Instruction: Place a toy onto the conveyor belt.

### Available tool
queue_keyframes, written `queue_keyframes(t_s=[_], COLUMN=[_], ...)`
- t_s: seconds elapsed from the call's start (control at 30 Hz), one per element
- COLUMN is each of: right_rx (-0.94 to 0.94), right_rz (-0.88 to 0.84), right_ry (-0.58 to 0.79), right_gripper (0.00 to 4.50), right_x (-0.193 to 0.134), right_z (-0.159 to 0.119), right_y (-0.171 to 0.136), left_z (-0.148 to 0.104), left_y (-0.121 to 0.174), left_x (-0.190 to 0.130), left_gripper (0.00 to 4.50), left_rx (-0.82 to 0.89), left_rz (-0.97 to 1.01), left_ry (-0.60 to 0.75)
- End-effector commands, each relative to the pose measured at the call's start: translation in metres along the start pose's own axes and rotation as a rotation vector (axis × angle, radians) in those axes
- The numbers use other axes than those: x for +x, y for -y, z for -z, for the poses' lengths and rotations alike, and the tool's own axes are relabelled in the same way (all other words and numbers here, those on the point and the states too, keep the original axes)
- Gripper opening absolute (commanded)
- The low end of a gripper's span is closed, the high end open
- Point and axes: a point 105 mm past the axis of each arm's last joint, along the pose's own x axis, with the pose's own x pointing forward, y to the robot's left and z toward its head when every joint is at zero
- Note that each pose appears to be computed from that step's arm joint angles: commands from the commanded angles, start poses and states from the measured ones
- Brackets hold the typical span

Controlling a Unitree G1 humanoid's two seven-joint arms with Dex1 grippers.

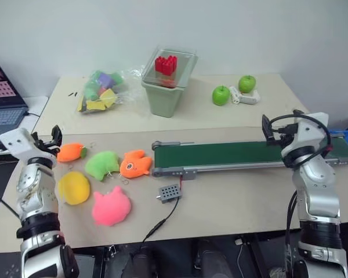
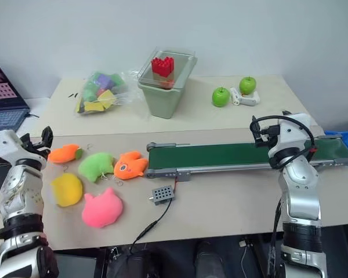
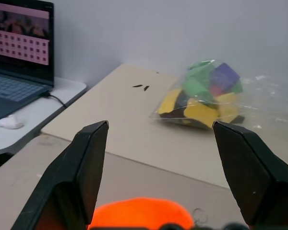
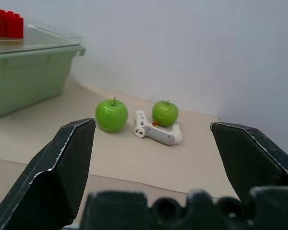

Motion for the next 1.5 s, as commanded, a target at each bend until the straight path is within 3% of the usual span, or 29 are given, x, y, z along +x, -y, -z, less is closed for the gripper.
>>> queue_keyframes(t_s=[0.03,0.33,0.53,0.83,0.97,1.27,1.5], right_rx=[0.028,0.177,0.197,0.152,0.126,0.030,-0.011], right_rz=[-0.070,-0.276,-0.256,-0.152,-0.044,0.106,0.170], right_ry=[0.043,0.032,-0.013,-0.089,-0.089,-0.014,0.007], right_gripper=[4.50,4.50,4.50,4.50,4.50,4.50,4.50], right_x=[0.005,-0.012,-0.014,-0.016,-0.018,-0.024,-0.025], right_z=[-0.010,-0.006,0.009,0.035,0.037,0.015,0.013], right_y=[-0.009,-0.040,-0.042,-0.021,-0.002,0.025,0.029], left_z=[-0.024,-0.005,0.008,0.015,0.018,0.032,0.022], left_y=[0.003,0.014,0.019,0.036,0.052,0.121,0.135], left_x=[-0.016,-0.052,-0.059,-0.053,-0.038,0.003,0.040], left_gripper=[3.70,3.70,3.70,3.70,3.70,3.70,3.70], left_rx=[0.014,0.006,-0.020,-0.036,-0.072,-0.138,-0.147], left_rz=[-0.002,0.023,0.020,0.059,0.094,0.288,0.336], left_ry=[0.064,-0.021,-0.053,-0.052,-0.050,-0.090,-0.082])
